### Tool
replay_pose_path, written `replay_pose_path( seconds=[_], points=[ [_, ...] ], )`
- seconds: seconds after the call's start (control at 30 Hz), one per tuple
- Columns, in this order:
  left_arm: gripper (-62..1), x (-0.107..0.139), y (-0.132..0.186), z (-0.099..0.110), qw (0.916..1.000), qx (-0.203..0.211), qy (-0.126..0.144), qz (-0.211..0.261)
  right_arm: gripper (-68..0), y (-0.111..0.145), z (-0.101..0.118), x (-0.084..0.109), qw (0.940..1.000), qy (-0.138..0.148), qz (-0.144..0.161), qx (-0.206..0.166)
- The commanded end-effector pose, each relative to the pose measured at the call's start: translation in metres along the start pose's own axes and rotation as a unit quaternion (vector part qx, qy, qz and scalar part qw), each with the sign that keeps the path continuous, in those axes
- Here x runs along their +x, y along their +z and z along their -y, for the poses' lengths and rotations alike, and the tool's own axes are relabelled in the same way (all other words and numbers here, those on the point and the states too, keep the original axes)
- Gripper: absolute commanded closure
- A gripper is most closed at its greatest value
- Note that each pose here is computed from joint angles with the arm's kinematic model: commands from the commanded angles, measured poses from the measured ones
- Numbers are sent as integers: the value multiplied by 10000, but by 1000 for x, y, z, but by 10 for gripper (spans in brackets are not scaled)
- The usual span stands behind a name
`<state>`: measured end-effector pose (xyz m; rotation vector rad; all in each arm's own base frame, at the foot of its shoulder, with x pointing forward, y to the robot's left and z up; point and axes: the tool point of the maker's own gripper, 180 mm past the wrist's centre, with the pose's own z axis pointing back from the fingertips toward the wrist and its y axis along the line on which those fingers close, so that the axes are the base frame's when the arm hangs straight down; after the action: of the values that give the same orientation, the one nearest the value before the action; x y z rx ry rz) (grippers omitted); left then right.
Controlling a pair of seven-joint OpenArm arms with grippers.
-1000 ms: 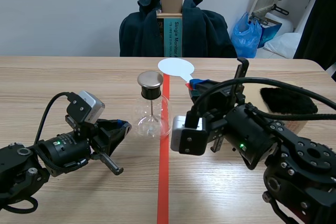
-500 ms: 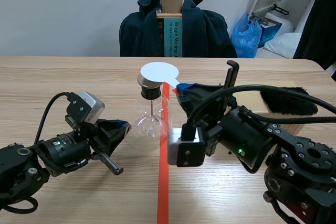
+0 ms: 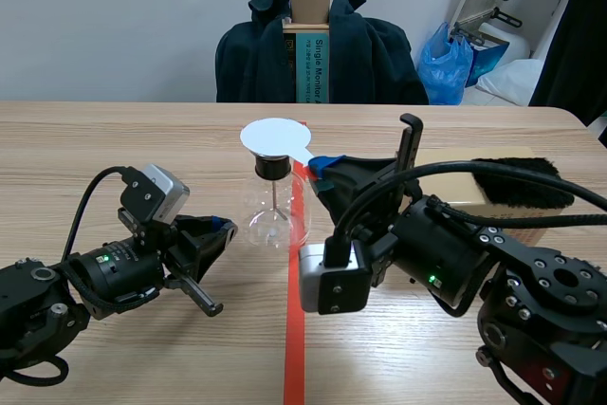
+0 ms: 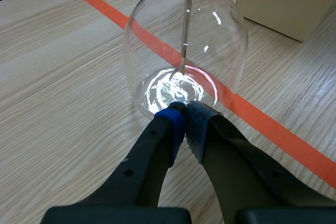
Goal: Do the electroscope experiment.
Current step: 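Move the plate toward and away from the electroscope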
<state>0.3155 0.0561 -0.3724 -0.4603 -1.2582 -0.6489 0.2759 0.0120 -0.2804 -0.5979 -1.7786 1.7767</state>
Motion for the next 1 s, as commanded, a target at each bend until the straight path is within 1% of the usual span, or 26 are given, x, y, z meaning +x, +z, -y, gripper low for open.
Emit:
replay_pose_path(
  seconds=[0.0,0.2,0.33,0.57,0.73,0.97],
  points=[
    [-32,13,-2,-4,9998,21,-34,192,-8,-3,14,-2,9998,96,17,-199],
    [-32,13,-2,-4,9998,21,-35,192,-8,-3,14,-3,9997,99,-1,-202],
    [-32,13,-2,-4,9998,21,-35,191,-8,-6,18,-9,9995,116,-137,-258],
    [-32,13,-2,-4,9998,22,-33,195,-8,-11,27,-32,9959,73,-802,-420],
    [-32,13,-2,-4,9998,22,-33,193,-8,-7,28,-51,9904,42,-1312,-430],
    [-32,13,-2,-4,9998,22,-33,193,-8,-1,27,-69,9823,17,-1826,-425]
  ],
)
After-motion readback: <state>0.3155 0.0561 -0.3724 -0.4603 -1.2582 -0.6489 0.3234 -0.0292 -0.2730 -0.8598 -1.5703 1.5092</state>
